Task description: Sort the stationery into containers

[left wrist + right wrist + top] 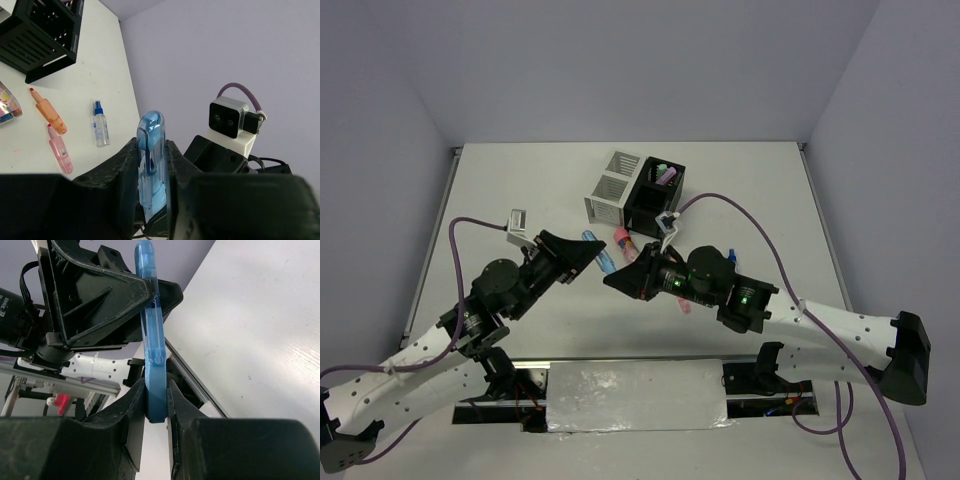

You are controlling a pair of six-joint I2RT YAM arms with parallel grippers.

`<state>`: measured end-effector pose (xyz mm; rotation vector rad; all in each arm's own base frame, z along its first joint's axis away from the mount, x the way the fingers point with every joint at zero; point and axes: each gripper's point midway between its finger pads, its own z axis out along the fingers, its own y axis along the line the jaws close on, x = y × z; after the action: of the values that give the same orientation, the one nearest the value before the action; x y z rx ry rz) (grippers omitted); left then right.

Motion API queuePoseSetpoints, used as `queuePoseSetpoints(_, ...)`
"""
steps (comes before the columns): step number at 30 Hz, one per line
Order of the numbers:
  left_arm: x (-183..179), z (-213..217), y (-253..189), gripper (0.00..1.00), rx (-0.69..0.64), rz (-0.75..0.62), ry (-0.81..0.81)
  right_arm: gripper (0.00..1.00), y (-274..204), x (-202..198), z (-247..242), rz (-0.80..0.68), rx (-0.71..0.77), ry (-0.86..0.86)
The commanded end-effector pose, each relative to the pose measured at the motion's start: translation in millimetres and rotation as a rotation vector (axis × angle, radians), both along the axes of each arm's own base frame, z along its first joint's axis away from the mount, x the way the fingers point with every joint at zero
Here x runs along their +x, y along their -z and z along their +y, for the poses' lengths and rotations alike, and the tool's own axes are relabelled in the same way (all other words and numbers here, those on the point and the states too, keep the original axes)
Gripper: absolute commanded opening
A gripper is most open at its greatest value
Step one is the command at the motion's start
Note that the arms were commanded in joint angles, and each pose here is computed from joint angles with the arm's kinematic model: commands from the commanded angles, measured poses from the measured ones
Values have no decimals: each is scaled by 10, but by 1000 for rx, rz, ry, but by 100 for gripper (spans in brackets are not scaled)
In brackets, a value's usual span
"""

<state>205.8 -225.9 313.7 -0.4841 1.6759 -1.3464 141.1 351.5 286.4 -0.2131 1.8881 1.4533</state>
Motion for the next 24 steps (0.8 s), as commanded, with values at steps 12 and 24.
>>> queuePoseSetpoints(12,-11,-140,-244,0,16,-122,57,0,-389,-46,28,-75,82,-26)
queuePoseSetpoints(24,-15,29,-175,0,34,-116,-1,0,-501,-108,-70,-106,173,-28)
